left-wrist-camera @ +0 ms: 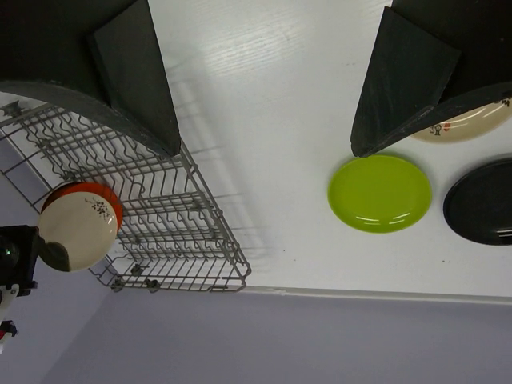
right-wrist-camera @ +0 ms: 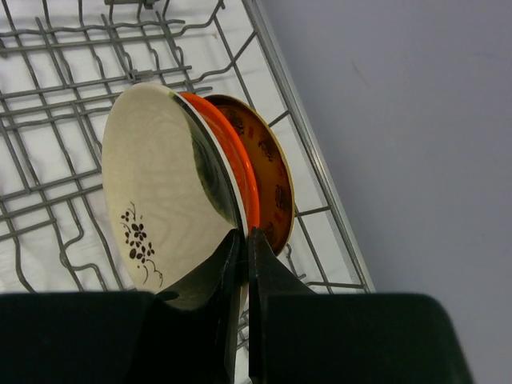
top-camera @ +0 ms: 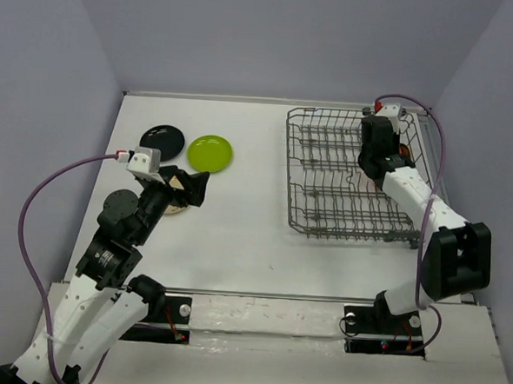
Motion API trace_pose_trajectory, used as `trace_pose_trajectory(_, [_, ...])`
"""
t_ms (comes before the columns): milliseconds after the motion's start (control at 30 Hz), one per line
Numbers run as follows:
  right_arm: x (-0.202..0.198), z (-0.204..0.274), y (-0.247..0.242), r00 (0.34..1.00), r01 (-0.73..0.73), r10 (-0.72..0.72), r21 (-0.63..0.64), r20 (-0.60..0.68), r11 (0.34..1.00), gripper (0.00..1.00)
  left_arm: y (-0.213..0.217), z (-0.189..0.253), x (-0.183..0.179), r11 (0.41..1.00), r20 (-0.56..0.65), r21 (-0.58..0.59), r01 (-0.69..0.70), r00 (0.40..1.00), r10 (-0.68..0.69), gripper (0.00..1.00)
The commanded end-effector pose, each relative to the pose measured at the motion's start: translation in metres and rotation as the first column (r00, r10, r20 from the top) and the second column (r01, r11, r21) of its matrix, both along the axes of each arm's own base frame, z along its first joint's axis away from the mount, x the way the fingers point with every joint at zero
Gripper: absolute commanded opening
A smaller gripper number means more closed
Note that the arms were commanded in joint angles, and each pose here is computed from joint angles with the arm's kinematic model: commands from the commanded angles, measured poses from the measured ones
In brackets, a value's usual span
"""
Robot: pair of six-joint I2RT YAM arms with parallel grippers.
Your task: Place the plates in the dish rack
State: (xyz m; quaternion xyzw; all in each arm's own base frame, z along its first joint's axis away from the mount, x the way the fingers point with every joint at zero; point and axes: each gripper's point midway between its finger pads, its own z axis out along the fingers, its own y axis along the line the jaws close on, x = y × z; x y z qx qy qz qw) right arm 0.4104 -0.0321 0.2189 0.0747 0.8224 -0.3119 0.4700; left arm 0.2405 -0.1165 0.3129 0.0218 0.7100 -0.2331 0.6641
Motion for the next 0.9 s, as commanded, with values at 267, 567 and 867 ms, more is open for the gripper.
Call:
trace_pose_trajectory(267, [0.015,-0.025,0.0,0.997,-0.018,0.015,-0.034,-0.072,0.999,0.07,-0.003,0.008,-0.001,1.0,0.043,-0.002,0.015,0.999,-0.015,0.99])
trace_pose_trajectory(567, [0.021,-0.051,0.009,0.992,-0.039,0.04,0.01,-0.12,0.999,0.08,-0.004,0.006,0.001,1.0,0.034,0.001,0.018,0.999,-0.018,0.99])
trace_pose_trajectory(867, [0.018,-0.043,0.017,0.994,-0.054,0.061,0.083,-0.087,0.995,0.39,-0.007,-0.001,0.006,1.0,0.008,0.009,0.015,1.0,-0.015,0.99])
